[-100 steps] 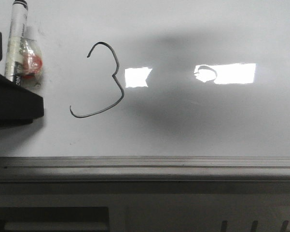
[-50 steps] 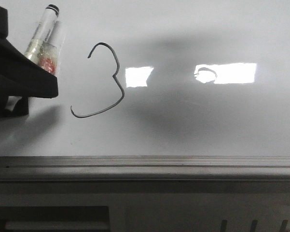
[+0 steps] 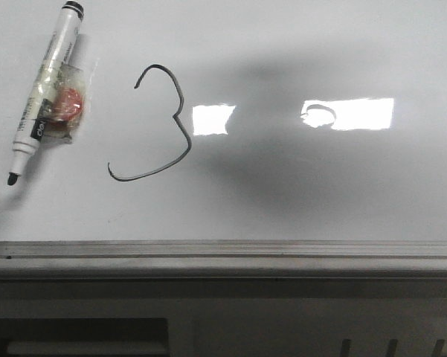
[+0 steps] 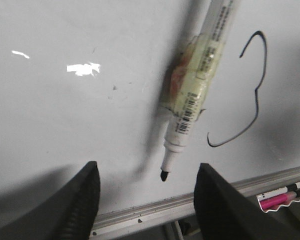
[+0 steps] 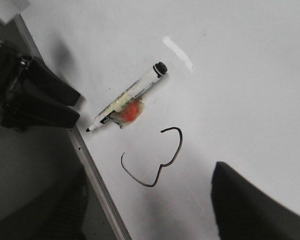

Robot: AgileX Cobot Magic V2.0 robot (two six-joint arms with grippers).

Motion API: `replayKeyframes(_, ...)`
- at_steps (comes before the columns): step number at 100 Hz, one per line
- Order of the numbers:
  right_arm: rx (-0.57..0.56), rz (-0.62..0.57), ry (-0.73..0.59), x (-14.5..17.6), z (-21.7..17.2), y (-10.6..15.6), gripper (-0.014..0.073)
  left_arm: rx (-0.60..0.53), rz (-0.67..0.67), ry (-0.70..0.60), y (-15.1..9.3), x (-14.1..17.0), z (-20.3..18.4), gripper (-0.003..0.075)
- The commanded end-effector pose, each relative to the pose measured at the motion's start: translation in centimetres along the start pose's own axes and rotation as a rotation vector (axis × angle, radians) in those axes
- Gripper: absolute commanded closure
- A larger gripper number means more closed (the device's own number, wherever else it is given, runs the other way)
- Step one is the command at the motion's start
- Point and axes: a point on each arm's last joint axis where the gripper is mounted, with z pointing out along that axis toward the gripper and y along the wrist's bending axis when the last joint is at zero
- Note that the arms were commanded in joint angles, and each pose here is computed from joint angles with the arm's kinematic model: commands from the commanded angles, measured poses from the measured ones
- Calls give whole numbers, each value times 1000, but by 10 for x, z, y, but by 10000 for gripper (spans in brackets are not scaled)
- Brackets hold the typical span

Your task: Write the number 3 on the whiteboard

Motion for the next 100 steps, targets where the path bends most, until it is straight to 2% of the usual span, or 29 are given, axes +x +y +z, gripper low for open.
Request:
replayKeyframes(1, 31, 6, -102, -11, -20, -1, 421, 53, 41, -118, -7, -13, -17, 458)
replayKeyframes(2, 30, 6, -101, -10, -20, -1, 444, 56, 41, -122, -7, -13, -19, 458)
replayKeyframes(7, 32, 7, -109, -8, -24, 0, 580, 71, 79, -172, -8, -15, -29, 563)
replayKeyframes(8, 34, 7, -114, -7, -26, 1, 644, 77, 86, -186, -8, -15, -32, 596)
replayKeyframes(9, 35, 7, -117, -7, -26, 1, 664, 79, 92, -194, -8, -16, -34, 613)
replayKeyframes(12, 38, 19, -128, -5, -29, 1, 659, 84, 127, -227, -8, -17, -40, 696)
replayKeyframes(15, 41, 24, -138, -2, -32, 2, 657, 91, 160, -267, -8, -17, -48, 739)
replayKeyframes(36, 113, 36, -320, 33, -55, 10, 658, 112, 315, -483, -2, -12, -90, 741)
replayKeyframes(51, 183, 41, -486, 82, -71, 18, 658, 107, 409, -622, 8, 3, -109, 741)
replayKeyframes(61, 230, -7, -542, 117, -76, 24, 658, 95, 460, -690, 15, 13, -116, 741)
replayKeyframes(79, 255, -49, -554, 166, -76, 34, 658, 95, 470, -684, 15, 13, -112, 741)
replayKeyframes(100, 256, -50, -564, 183, -77, 38, 660, 99, 471, -689, 15, 13, -112, 741)
